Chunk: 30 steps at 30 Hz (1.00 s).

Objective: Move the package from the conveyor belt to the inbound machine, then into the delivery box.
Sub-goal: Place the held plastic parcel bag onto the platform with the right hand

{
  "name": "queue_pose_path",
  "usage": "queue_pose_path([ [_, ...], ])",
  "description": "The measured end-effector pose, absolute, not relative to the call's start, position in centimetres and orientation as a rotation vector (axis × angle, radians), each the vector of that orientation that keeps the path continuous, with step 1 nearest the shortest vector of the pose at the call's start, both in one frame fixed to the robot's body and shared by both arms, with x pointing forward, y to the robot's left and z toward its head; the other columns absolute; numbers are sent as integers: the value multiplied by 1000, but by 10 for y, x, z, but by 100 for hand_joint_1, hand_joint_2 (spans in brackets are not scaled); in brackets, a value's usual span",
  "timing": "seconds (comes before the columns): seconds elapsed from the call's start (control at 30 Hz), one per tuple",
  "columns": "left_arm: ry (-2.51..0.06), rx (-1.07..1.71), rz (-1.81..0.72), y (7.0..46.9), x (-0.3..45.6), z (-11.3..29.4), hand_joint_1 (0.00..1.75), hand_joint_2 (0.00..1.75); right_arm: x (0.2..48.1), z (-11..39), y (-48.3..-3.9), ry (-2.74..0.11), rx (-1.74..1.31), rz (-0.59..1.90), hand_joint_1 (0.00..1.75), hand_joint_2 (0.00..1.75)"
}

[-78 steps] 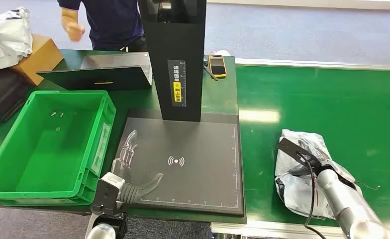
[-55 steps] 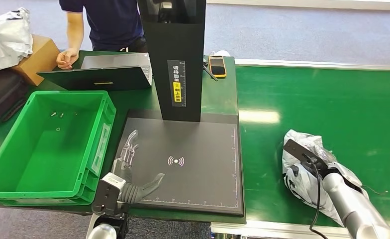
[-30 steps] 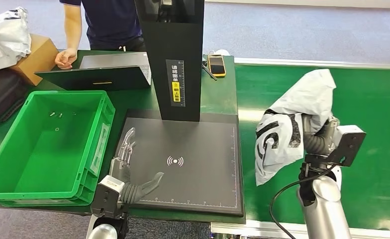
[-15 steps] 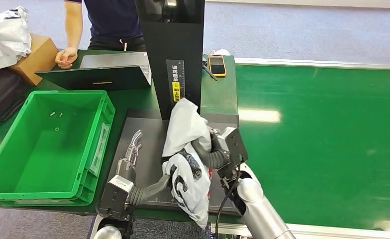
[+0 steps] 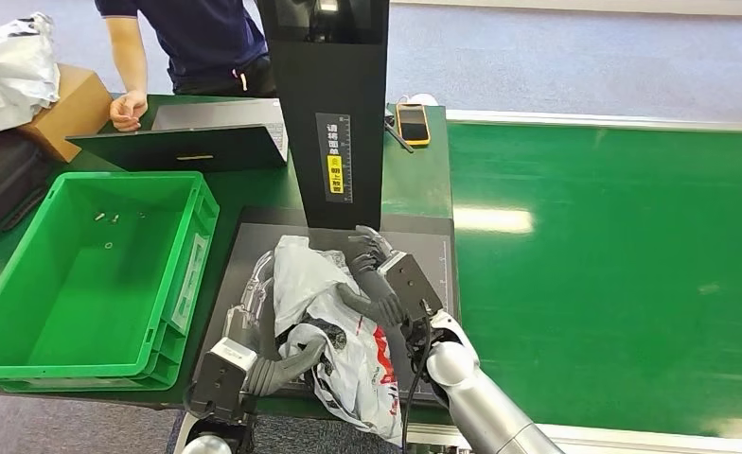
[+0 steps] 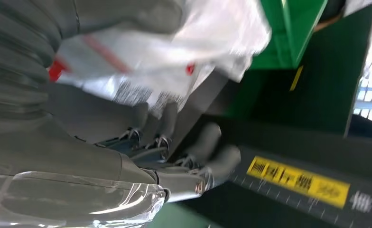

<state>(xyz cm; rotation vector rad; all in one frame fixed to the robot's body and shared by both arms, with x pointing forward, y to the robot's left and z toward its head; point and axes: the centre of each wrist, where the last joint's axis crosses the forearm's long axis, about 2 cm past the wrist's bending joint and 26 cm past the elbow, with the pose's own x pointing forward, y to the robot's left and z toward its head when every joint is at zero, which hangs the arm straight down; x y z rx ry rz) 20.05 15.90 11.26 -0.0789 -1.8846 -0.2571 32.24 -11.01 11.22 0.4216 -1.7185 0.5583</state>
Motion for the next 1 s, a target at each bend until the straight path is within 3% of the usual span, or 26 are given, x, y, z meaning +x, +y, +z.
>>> queue_pose_path([
  [0.3,-1879,-86,-267,159,199,112,0,175,318,108,-145,-1776,312,439,0,175],
  [0.6,-1883,-61,-267,163,198,113,0,175,307,124,-187,-1922,304,146,0,175],
  [0.83,-1926,-16,-267,168,198,117,0,175,266,121,-231,-1995,280,-43,0,175],
  [1.0,-2040,174,-210,184,195,127,0,175,239,119,-250,-2010,232,-83,0,175],
])
